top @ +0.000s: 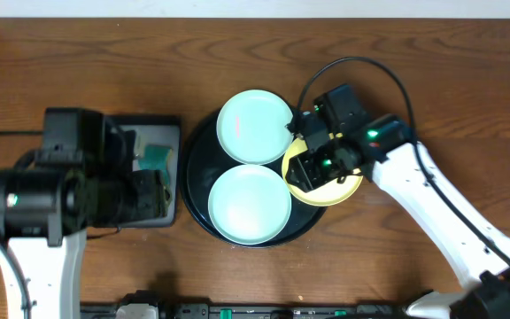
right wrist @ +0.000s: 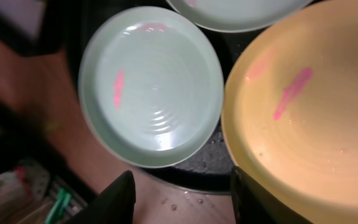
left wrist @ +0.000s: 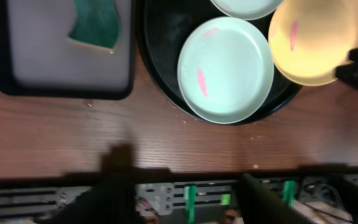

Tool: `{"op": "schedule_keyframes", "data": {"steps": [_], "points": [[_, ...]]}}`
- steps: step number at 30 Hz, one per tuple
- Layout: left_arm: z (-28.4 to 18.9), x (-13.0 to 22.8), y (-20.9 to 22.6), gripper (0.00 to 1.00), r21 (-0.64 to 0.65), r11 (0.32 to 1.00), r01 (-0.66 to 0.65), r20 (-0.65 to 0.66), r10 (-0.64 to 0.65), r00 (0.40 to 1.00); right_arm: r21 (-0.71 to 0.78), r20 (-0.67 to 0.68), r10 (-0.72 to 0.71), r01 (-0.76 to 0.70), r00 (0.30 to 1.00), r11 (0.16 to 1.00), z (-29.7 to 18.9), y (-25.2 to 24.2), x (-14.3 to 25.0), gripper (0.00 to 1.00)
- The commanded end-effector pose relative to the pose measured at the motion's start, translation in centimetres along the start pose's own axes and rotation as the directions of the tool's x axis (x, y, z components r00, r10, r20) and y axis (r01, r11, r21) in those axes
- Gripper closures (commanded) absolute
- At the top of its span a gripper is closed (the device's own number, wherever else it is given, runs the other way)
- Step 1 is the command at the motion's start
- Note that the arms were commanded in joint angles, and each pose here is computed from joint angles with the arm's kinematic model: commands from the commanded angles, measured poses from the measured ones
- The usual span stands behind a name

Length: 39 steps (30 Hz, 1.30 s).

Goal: Clean dirty plates on tray and stack at the side

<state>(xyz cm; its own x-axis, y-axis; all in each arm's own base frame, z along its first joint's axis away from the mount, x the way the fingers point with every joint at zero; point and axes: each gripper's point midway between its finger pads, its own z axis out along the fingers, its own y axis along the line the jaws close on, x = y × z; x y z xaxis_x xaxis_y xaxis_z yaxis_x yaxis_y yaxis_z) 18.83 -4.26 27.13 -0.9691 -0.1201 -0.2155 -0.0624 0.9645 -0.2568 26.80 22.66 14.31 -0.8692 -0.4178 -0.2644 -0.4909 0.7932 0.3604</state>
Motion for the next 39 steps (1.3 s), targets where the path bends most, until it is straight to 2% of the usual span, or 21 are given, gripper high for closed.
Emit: {"op": "schedule_keyframes", "data": {"steps": [1, 4, 5, 9, 12, 14, 16, 17, 25, 31, 34, 39], "points": [[0.5, 1.2, -0.1, 0.65, 0.016, 1.000, 0.016, -0.093, -0.015, 0.996, 0.086, -0.030, 0.032, -0.029, 0.999, 0.996, 1.6, -1.4, 0.0, 0.53], [0.9, 1.4, 0.8, 0.87, -0.037, 0.999, 0.024, -0.108, -0.028, 0.994, 0.114, -0.049, 0.044, -0.038, 0.998, 0.993, 3.1, -2.3, -0.2, 0.47], [1.0, 1.4, 1.3, 0.91, -0.062, 0.997, 0.038, -0.106, -0.044, 0.993, 0.115, -0.056, 0.048, -0.041, 0.997, 0.993, 3.6, -2.4, -0.2, 0.46], [0.7, 1.5, 3.2, 0.92, -0.180, 0.976, 0.122, -0.063, -0.135, 0.989, 0.124, -0.091, 0.102, -0.091, 0.991, 0.988, 5.4, -3.1, 0.0, 0.50], [0.1, 1.2, 4.1, 0.91, -0.228, 0.961, 0.159, -0.009, -0.166, 0.986, 0.128, -0.124, 0.118, -0.102, 0.985, 0.987, 6.4, -3.5, 0.5, 0.59], [-0.1, 0.7, 4.2, 0.85, -0.232, 0.959, 0.162, 0.028, -0.160, 0.987, 0.131, -0.142, 0.124, -0.105, 0.982, 0.986, 6.9, -3.6, 0.8, 0.68], [-0.1, 0.1, 4.1, 0.83, -0.223, 0.961, 0.163, 0.056, -0.154, 0.986, 0.132, -0.154, 0.123, -0.103, 0.980, 0.986, 7.3, -3.6, 1.0, 0.74], [-0.1, -0.1, 4.1, 0.78, -0.220, 0.962, 0.163, 0.066, -0.152, 0.986, 0.132, -0.160, 0.121, -0.100, 0.980, 0.986, 7.5, -3.5, 1.1, 0.75], [1.6, -0.9, 4.4, 0.70, -0.220, 0.962, 0.162, 0.071, -0.150, 0.986, 0.127, -0.185, 0.107, -0.085, 0.977, 0.988, 8.5, -1.3, 1.8, 0.74], [3.4, -0.4, 5.4, 0.70, -0.259, 0.952, 0.163, 0.036, -0.159, 0.987, 0.150, -0.173, 0.071, -0.045, 0.982, 0.988, 9.0, -0.3, 1.7, 0.76], [4.0, -0.2, 5.6, 0.69, -0.263, 0.948, 0.177, 0.023, -0.177, 0.984, 0.218, -0.152, 0.133, -0.098, 0.979, 0.971, 8.9, -1.0, 1.8, 0.78], [4.3, 0.0, 5.7, 0.69, -0.267, 0.946, 0.184, 0.013, -0.187, 0.982, 0.240, -0.156, 0.171, -0.131, 0.973, 0.962, 9.5, -0.8, 2.7, 0.78]]}}
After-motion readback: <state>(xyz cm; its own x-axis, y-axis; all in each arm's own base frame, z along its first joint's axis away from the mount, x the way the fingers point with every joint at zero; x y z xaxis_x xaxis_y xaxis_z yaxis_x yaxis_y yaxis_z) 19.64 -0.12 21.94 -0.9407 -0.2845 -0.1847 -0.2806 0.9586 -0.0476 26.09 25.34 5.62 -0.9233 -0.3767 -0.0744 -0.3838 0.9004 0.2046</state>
